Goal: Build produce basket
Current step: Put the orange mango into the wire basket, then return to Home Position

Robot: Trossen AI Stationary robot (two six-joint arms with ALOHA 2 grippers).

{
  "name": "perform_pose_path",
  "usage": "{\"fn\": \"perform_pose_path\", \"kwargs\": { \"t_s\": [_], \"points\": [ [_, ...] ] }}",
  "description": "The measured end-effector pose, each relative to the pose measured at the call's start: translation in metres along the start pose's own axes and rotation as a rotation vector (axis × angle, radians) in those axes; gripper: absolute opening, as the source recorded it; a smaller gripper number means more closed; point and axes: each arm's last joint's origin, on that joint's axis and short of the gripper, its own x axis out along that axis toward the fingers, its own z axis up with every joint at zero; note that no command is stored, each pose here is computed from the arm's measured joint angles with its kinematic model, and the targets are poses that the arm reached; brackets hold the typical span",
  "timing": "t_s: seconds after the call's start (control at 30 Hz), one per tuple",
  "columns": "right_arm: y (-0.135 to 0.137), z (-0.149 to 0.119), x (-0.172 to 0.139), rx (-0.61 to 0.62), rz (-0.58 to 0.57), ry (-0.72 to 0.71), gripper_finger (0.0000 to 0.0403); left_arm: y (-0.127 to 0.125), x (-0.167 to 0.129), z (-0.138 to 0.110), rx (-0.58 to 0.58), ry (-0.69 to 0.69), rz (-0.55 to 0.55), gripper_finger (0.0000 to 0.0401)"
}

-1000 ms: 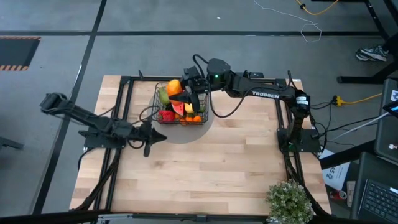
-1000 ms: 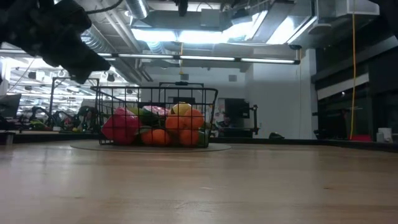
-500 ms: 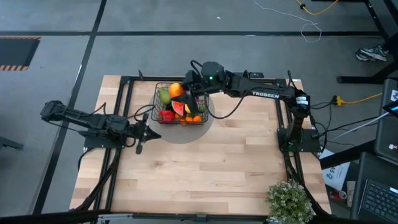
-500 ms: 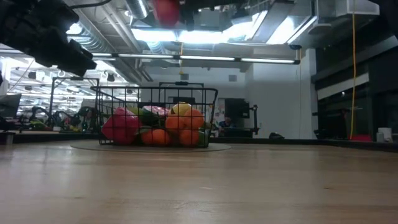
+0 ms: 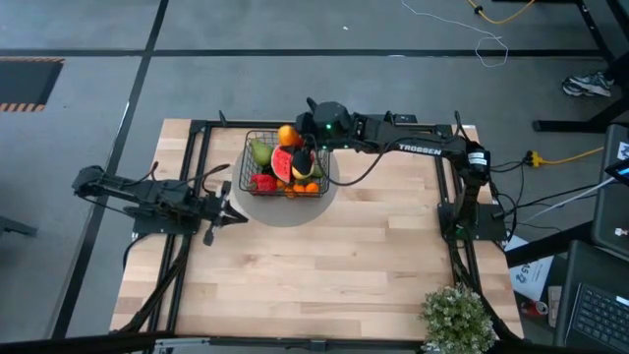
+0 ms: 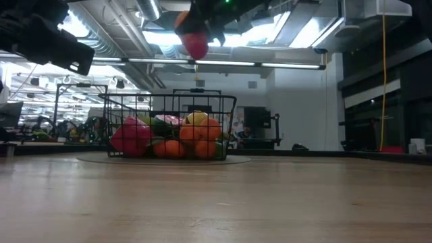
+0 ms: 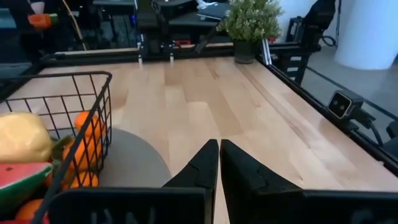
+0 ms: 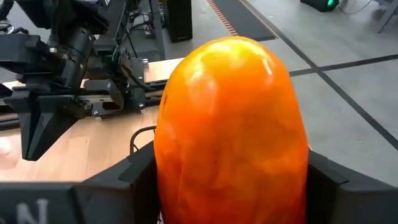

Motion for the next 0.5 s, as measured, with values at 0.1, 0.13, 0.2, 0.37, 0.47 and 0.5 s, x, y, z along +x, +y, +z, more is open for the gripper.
{"fn": "perform_pose_path", "kwargs": {
  "t_s": [0.1, 0.13, 0.2, 0.37, 0.47, 0.5],
  "points": [
    [-0.001, 0.000, 0.000, 0.001, -0.012, 0.000, 0.0267, 0.000, -0.001, -0.001, -0.004, 0.006, 0.000, 0.0014],
    [-0.002, 0.000, 0.000, 0.002, -0.019, -0.001, 0.0272, 0.000, -0.001, -0.001, -0.006, 0.008, 0.000, 0.0014],
    [-0.004, 0.000, 0.000, 0.005, -0.029, 0.003, 0.0284, 0.000, -0.001, -0.001, -0.008, 0.009, 0.000, 0.0014],
    [-0.011, -0.004, 0.000, 0.077, -0.033, 0.036, 0.0299, 0.000, -0.001, -0.002, -0.008, 0.012, 0.000, 0.0014],
    [-0.016, -0.005, -0.001, 0.110, -0.043, 0.050, 0.0300, 0.000, -0.001, -0.003, -0.008, 0.023, -0.012, 0.0014],
    [-0.017, -0.006, -0.001, 0.130, -0.047, 0.060, 0.0300, -0.001, -0.001, -0.003, -0.007, 0.032, -0.028, 0.0014]
  ]
}}
